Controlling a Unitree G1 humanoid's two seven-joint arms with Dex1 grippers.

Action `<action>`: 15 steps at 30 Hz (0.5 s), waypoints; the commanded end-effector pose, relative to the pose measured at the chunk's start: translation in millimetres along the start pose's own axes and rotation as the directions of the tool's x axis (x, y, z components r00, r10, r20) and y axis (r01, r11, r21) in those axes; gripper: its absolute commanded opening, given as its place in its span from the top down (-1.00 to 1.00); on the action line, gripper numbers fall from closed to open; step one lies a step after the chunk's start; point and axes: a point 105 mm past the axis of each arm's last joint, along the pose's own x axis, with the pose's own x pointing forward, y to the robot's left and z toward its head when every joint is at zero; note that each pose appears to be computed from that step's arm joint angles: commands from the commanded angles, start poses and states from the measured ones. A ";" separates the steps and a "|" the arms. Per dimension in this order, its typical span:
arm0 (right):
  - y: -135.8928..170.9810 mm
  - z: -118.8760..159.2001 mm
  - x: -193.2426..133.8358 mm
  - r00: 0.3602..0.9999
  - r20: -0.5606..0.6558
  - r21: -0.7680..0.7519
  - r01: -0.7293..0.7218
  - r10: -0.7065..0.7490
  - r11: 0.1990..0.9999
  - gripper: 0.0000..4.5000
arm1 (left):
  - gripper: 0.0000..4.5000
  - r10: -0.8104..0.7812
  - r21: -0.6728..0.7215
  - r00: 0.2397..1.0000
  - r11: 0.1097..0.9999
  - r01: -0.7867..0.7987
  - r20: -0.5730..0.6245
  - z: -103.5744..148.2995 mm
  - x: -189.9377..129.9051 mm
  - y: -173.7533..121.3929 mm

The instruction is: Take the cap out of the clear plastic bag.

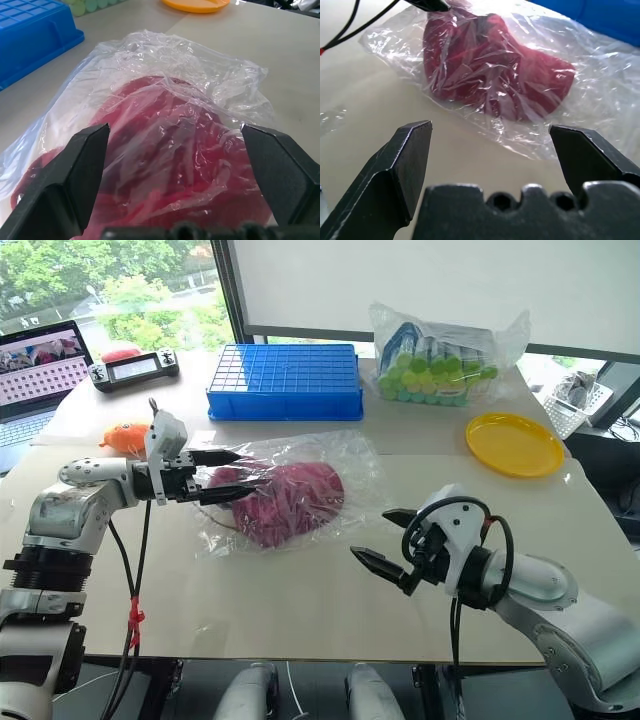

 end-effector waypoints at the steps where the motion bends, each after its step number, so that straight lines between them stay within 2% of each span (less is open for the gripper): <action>1: -4.1 4.4 -7.3 0.999 0.010 -0.040 0.044 -0.043 0.998 -0.99 | -1.00 -0.029 0.073 0.999 0.997 0.032 -0.041 4.2 4.6 -2.2; 8: -5.2 -0.4 -16.2 0.997 -0.011 -0.032 0.081 -0.081 0.996 -0.99 | -1.00 -0.028 0.010 0.989 1.000 0.029 -0.145 -19.5 26.7 10.0; 11: -3.4 -1.0 -20.3 0.995 -0.009 -0.023 0.104 -0.104 0.994 -0.99 | -1.00 -0.066 -0.038 0.960 0.998 0.058 -0.270 -42.9 40.5 4.8; 15: -1.3 -1.8 -23.8 0.991 -0.006 -0.013 0.131 -0.131 0.991 -0.99 | -1.00 -0.050 -0.091 0.904 0.996 0.012 -0.424 -77.3 49.9 4.2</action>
